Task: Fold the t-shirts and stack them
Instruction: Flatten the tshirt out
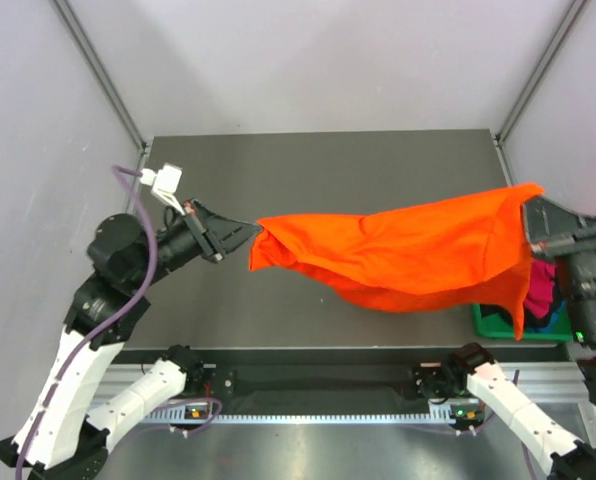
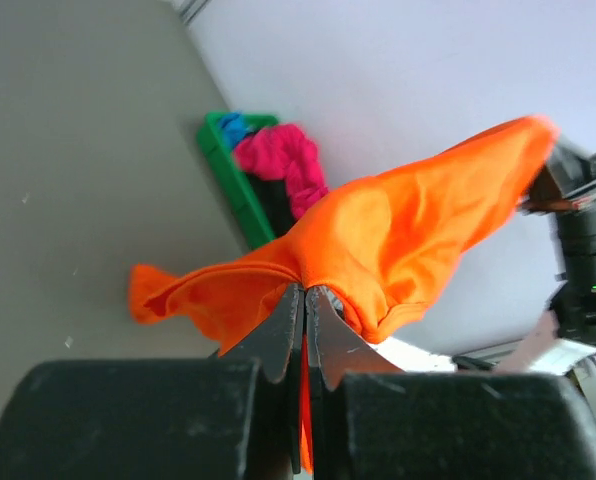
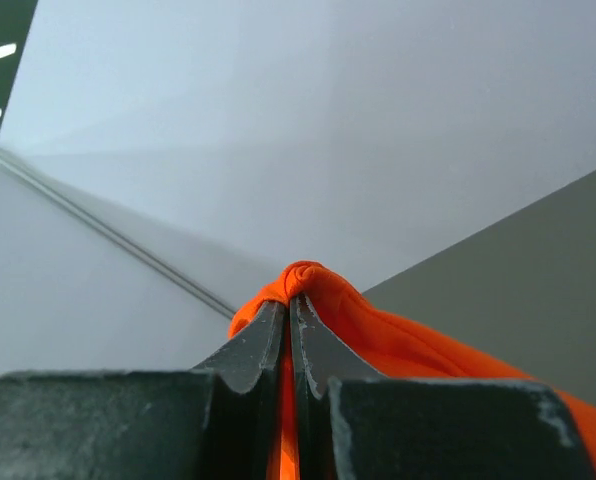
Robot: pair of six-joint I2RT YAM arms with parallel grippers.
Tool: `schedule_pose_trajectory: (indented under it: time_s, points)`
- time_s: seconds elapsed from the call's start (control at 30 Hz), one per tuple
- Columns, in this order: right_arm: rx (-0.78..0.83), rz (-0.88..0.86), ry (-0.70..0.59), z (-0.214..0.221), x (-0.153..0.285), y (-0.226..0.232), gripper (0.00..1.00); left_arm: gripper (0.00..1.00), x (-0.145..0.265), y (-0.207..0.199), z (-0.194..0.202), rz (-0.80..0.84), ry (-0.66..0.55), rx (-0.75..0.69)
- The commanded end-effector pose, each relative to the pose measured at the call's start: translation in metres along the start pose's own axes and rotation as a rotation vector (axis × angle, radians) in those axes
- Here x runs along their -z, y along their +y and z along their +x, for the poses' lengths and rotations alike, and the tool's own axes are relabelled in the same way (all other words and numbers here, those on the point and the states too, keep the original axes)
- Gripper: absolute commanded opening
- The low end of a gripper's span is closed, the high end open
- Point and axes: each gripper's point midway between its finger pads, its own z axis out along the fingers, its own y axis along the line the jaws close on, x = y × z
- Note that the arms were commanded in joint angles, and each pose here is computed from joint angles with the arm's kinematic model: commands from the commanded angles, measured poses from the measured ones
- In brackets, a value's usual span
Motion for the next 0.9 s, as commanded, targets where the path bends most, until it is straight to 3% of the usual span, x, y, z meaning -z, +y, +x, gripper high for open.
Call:
schedule_pose_trajectory:
  time_s: [0.0,0.2,0.3,0.37,0.4,0.47,0.5,0.57,0.6,0.63,0.67,0.7,0.73,0.8,0.87]
  points:
    - [0.088,0.001,0.090,0.044,-0.059,0.003,0.00,0.00,-0.026,0.053,0.029,-0.118,0.072,0.089]
    - [0.181,-0.074,0.314,0.163,-0.138,-0.020,0.00,0.00,-0.039,0.164,0.086,-0.418,0.147,0.149]
    - [0.228,-0.092,0.389,0.217,-0.174,-0.040,0.00,0.00,-0.032,0.212,0.098,-0.582,0.125,0.153]
    - [0.224,-0.165,0.371,0.230,-0.201,-0.027,0.00,0.00,-0.030,0.232,0.103,-0.631,0.113,0.158]
    - [0.231,-0.197,0.447,0.265,-0.215,-0.034,0.00,0.00,-0.030,0.247,0.102,-0.668,0.110,0.173]
    - [0.202,-0.284,0.430,0.277,-0.242,-0.016,0.00,0.00,-0.030,0.263,0.106,-0.686,0.134,0.209]
    - [0.178,-0.281,0.524,0.320,-0.256,-0.033,0.00,0.00,-0.027,0.281,0.101,-0.724,0.125,0.245]
    - [0.141,-0.368,0.523,0.331,-0.285,-0.008,0.00,0.00,-0.019,0.303,0.088,-0.766,0.088,0.279]
    - [0.113,-0.377,0.623,0.376,-0.293,-0.024,0.00,0.00,-0.018,0.309,0.088,-0.770,0.100,0.302]
    - [0.098,-0.443,0.601,0.372,-0.310,0.001,0.00,0.00,-0.015,0.315,0.083,-0.780,0.088,0.301]
    - [0.090,-0.454,0.645,0.390,-0.315,0.004,0.00,0.00,-0.010,0.324,0.074,-0.802,0.058,0.315]
    - [0.087,-0.421,0.729,0.435,-0.323,-0.021,0.00,0.00,-0.007,0.329,0.073,-0.810,0.054,0.329]
    - [0.089,-0.468,0.693,0.427,-0.341,0.004,0.00,0.00,-0.005,0.331,0.071,-0.808,0.046,0.338]
    - [0.079,-0.463,0.745,0.463,-0.356,-0.003,0.00,0.00,0.002,0.344,0.073,-0.823,0.039,0.375]
    - [0.051,-0.436,0.779,0.483,-0.361,-0.014,0.10,0.00,0.009,0.353,0.077,-0.839,0.042,0.412]
